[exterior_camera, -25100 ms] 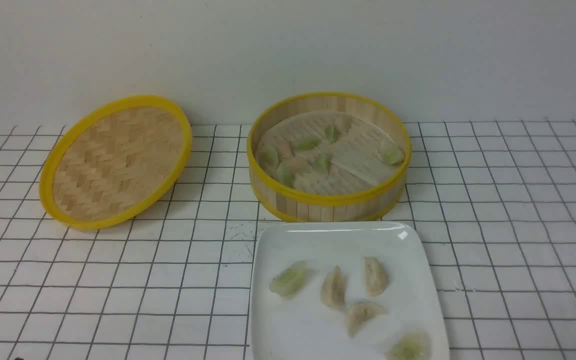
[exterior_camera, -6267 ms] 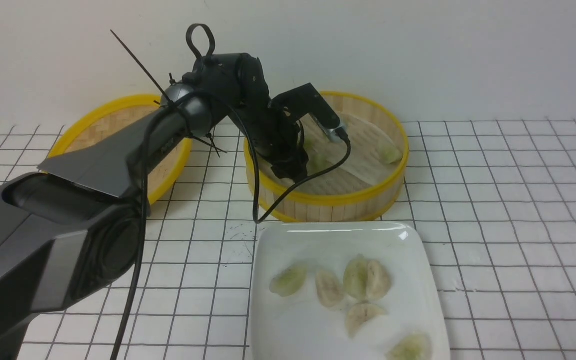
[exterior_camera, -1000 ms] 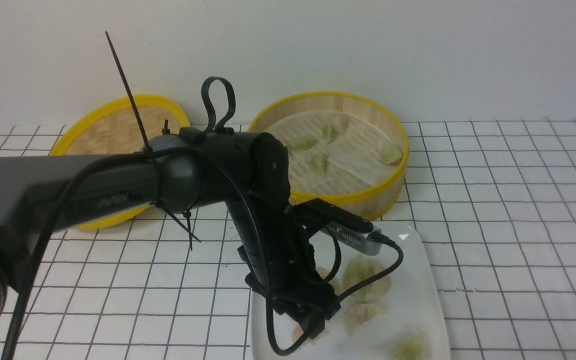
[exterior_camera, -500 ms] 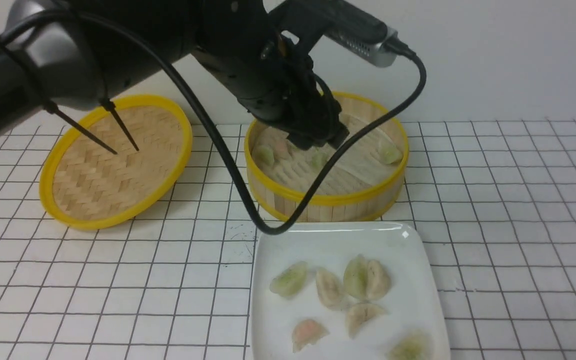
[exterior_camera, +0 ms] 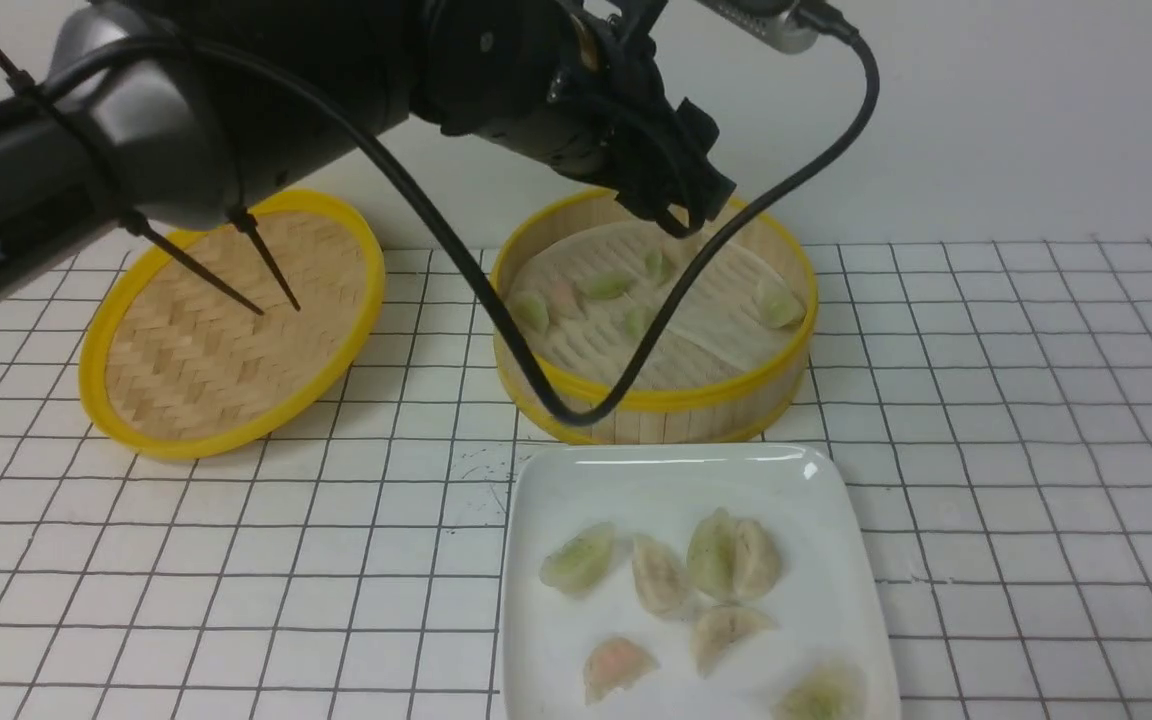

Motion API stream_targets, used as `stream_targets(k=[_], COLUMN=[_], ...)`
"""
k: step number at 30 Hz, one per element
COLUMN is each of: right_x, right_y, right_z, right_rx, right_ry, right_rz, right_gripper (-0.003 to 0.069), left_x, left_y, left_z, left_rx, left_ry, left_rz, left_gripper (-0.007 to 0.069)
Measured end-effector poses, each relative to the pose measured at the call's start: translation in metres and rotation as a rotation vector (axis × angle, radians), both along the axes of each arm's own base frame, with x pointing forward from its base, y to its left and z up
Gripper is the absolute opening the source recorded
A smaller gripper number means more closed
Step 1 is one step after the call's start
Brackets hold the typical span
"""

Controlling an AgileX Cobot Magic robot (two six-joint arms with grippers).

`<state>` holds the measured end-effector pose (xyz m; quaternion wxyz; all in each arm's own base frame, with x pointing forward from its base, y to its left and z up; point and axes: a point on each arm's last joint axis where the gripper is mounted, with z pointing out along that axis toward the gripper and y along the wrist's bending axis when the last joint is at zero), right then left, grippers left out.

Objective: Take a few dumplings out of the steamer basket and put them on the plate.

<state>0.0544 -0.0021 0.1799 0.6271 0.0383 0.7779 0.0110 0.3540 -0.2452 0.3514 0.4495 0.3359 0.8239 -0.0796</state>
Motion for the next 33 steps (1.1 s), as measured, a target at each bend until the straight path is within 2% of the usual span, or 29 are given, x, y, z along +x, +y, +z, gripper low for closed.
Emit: stream_targets(k=[6,8,10,14,16,19,22,26,30,31,33], right_x=[0.000,0.000,0.000,0.000,0.000,0.000,0.000,0.000,0.000,0.000,0.000], right_y=[0.000,0.000,0.000,0.000,0.000,0.000,0.000,0.000,0.000,0.000,0.000], right_z=[0.000,0.000,0.000,0.000,0.000,0.000,0.000,0.000,0.000,0.000,0.000], right_rx=[0.000,0.000,0.000,0.000,0.000,0.000,0.000,0.000,0.000,0.000,0.000], right_ry=[0.000,0.000,0.000,0.000,0.000,0.000,0.000,0.000,0.000,0.000,0.000], right_rz=[0.000,0.000,0.000,0.000,0.000,0.000,0.000,0.000,0.000,0.000,0.000], right_gripper=[0.0192,0.0192,0.0192,0.0192,0.0192,0.0192,0.0192,0.0192,0.0192,0.0192,0.0192], left_x=[0.010,0.014,0.017,0.026,0.026,0.018,0.003,-0.021,-0.034,-0.035,-0.035], left_y=[0.004,0.013,0.024,0.064,0.076,0.104,0.123,0.147,0.161,0.161,0.160], left_z=[-0.010,-0.007,-0.004,0.010,0.018,0.051,0.079,0.104,0.107,0.106,0.094], left_rx=[0.149,0.203,0.220,0.175,0.165,0.174,0.125,0.109,0.204,0.214,0.324], left_ry=[-0.080,-0.114,-0.114,-0.111,-0.137,-0.276,-0.371,-0.407,-0.358,-0.351,-0.294], left_rz=[0.004,0.049,0.119,0.394,0.463,0.613,0.738,0.895,0.976,0.978,0.923], left_gripper=[0.0388,0.0359,0.0338,0.0294,0.0282,0.0249,0.0235,0.0225,0.0225,0.0225,0.0225])
